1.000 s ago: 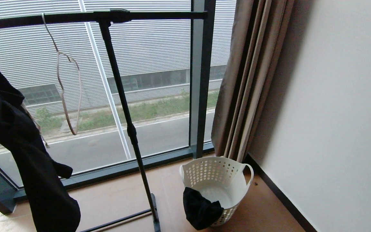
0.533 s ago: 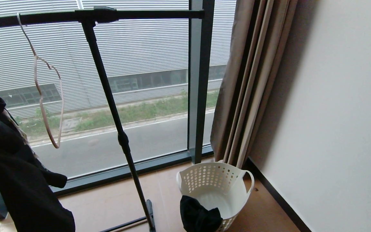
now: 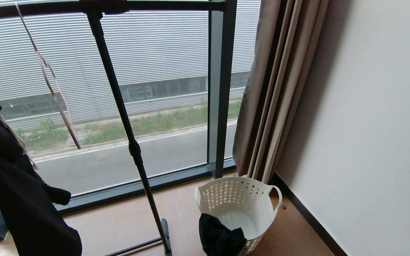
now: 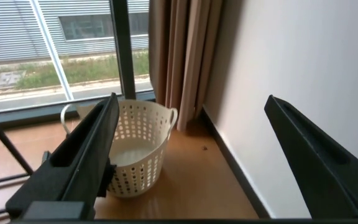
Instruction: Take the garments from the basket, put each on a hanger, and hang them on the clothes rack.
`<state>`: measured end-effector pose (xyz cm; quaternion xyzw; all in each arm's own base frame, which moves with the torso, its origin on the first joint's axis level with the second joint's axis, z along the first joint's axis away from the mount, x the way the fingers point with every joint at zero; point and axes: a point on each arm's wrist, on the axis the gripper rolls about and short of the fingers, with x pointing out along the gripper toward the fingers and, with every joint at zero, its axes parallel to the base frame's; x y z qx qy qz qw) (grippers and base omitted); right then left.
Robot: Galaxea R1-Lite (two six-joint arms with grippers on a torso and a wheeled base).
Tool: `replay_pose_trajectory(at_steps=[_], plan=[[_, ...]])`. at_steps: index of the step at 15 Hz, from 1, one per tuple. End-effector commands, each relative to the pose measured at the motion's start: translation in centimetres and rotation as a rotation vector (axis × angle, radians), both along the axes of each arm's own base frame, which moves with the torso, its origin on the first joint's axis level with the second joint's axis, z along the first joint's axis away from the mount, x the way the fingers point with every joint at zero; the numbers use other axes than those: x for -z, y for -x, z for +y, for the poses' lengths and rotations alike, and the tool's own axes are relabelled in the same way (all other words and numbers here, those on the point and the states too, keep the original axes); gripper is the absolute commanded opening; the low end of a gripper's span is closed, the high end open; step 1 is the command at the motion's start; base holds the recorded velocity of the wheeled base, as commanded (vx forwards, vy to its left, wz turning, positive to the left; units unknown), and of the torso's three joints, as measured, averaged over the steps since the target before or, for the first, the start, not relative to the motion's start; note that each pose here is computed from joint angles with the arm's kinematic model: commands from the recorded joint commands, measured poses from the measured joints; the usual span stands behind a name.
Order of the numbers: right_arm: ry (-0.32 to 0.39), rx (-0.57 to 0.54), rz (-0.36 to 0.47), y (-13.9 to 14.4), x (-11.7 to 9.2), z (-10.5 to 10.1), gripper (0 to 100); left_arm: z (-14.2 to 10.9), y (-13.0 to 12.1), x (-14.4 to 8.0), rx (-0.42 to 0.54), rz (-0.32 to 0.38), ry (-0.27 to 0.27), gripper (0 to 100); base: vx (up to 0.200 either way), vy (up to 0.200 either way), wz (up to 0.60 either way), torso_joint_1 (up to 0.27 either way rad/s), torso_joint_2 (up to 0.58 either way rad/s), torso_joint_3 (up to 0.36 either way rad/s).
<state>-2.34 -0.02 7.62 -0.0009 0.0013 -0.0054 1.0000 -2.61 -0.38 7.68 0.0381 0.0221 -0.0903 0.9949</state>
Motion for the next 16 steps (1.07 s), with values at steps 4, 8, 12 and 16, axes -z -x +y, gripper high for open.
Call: replay_pose_trajectory(at_steps=[4,8,12,16], plan=[[0.0,0.0,0.004,-0.01,0.03,0.0,100,0.0,0.0,-0.02,-0.001,0.002,0.0,100,0.0,0.0,0.0,-0.146,0.46,0.317],[0.0,0.0,0.002,-0.01,0.01,0.0,100,0.0,-0.01,0.02,0.001,0.003,0.0,100,0.0,0.0,0.0,-0.115,0.43,0.255],[-0.003,0.001,0.002,-0.01,0.01,0.0,100,0.0,-0.01,0.02,-0.001,0.004,0.001,100,0.0,0.0,0.0,-0.021,0.1,-0.105],[0.0,0.001,0.004,-0.01,0.03,0.0,100,0.0,-0.01,0.02,0.0,0.004,0.001,100,0.0,0.0,0.0,0.002,0.01,-0.189]])
